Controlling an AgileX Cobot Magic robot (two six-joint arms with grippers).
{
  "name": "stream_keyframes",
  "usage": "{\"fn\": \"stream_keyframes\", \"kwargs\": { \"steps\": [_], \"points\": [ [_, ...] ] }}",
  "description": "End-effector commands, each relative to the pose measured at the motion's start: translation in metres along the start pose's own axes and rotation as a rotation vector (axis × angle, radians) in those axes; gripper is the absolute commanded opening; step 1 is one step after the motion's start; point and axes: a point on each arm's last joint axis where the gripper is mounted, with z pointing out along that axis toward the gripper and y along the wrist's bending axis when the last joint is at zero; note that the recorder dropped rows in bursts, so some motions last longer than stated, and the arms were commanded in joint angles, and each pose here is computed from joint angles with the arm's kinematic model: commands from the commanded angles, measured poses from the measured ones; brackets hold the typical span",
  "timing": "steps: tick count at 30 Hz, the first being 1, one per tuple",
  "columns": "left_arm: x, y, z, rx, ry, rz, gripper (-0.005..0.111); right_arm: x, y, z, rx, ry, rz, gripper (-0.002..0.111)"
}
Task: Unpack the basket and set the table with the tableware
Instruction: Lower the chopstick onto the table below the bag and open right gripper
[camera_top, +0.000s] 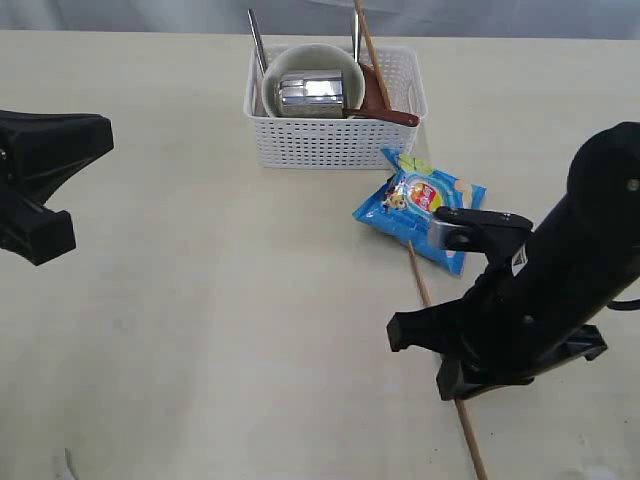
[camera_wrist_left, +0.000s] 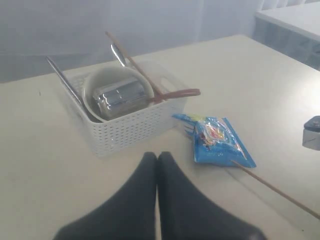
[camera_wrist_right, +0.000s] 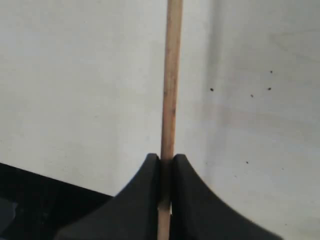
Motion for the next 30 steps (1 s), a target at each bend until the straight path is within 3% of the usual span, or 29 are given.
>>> {"fn": "stream_keyframes", "kwargs": {
  "steps": [1, 8, 21, 30],
  "points": [
    [0.002, 0.0, -0.001, -0.003, 0.0, 0.0, 0.0, -0.01, 0.0, 0.015, 0.005, -0.013, 0.038, -0.001],
    [0.002, 0.0, -0.001, -0.003, 0.0, 0.0, 0.0, -0.027, -0.004, 0.041, 0.029, -0.045, 0.079, -0.001],
    [0.002, 0.0, -0.001, -0.003, 0.0, 0.0, 0.0, -0.046, -0.027, 0.032, 0.028, -0.129, 0.17, -0.001],
    [0.002, 0.0, -0.001, -0.003, 0.0, 0.0, 0.0, -0.037, -0.011, 0.037, 0.022, -0.088, 0.101, -0.001]
  ]
}}
